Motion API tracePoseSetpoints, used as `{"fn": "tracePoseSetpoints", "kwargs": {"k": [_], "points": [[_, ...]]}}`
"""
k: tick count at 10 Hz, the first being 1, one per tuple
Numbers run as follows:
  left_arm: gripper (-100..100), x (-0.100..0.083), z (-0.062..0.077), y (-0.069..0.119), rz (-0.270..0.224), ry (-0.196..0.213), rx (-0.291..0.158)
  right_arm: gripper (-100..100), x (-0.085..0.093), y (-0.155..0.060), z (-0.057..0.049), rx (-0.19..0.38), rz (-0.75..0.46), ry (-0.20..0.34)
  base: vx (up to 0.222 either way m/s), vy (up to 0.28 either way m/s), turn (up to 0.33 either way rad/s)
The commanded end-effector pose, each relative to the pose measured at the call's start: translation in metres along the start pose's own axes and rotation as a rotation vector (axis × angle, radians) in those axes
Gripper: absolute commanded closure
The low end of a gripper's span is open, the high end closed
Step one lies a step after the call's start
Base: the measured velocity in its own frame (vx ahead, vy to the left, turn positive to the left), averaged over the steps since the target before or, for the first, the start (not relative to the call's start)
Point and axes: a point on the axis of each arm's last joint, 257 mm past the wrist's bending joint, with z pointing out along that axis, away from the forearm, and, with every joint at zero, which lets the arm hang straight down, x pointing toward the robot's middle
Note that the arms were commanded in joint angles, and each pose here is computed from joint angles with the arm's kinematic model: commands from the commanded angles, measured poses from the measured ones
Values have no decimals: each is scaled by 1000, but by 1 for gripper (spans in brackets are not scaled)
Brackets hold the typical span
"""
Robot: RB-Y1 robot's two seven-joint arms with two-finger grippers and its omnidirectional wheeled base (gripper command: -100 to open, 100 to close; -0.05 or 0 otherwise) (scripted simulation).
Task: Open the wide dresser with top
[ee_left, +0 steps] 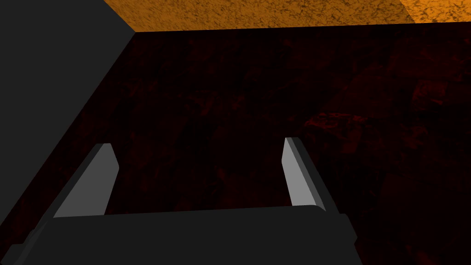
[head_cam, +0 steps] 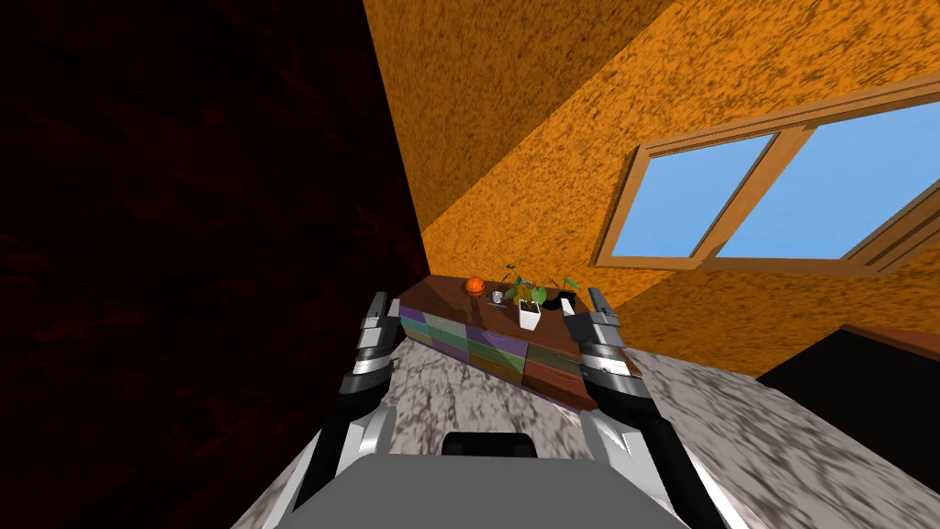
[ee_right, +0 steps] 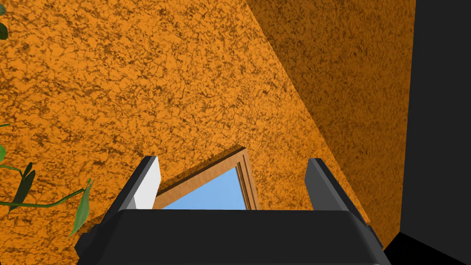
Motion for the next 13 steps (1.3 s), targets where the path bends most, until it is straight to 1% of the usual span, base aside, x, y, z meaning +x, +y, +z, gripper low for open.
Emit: {"fn": "tracePoseSetpoints", "kwargs": {"k": [1,9,10,11,13], "points": [[0,0,0,0,0,0,0,0,0,0,0,0,0,0,0,0,0],[0,0,0,0,0,0,0,0,0,0,0,0,0,0,0,0,0],[0,0,0,0,0,0,0,-100,6,-9,-1,28,-23,37,9,6,25],[0,0,0,0,0,0,0,-100,10,-19,-2,56,-41,64,13,12,39],[0,0,0,0,0,0,0,-100,20,-47,-6,132,-88,118,21,21,64]]}}
